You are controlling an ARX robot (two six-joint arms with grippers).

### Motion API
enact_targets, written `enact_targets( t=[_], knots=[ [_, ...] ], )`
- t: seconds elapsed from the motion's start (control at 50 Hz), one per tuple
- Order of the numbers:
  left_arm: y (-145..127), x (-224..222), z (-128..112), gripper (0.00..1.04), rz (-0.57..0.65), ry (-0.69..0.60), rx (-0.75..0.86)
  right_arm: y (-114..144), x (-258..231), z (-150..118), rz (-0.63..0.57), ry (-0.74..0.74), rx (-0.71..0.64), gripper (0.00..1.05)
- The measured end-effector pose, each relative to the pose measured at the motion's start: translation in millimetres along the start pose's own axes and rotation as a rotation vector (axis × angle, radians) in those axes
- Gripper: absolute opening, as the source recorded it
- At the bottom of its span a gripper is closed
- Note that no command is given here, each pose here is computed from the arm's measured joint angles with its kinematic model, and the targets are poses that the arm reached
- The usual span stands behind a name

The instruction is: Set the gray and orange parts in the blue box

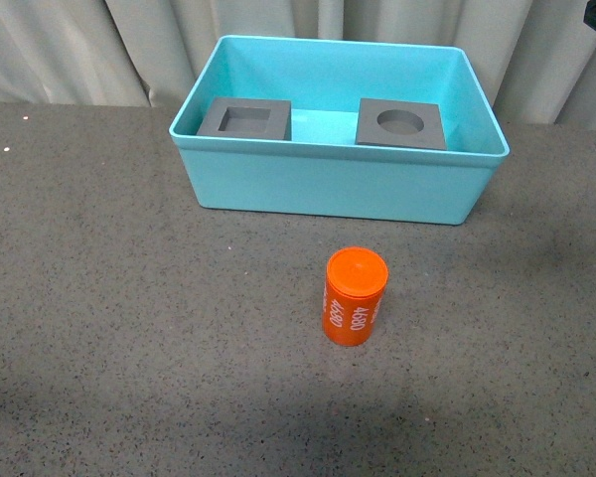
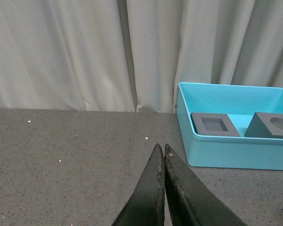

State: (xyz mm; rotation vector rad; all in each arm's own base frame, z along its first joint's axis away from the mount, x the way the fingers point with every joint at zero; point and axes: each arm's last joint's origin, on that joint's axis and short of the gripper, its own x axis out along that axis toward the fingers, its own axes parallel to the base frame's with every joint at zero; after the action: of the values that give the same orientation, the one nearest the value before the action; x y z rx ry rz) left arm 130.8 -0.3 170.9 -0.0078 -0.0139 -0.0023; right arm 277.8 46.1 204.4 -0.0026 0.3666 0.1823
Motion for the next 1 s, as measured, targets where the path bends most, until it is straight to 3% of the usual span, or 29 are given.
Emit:
enact_targets(
  t=[0.999],
  knots=[
    [0,-34,-1,0.04,0.0,-0.002,0.0,0,0,0,0.0,0.0,0.0,0.95]
  ],
)
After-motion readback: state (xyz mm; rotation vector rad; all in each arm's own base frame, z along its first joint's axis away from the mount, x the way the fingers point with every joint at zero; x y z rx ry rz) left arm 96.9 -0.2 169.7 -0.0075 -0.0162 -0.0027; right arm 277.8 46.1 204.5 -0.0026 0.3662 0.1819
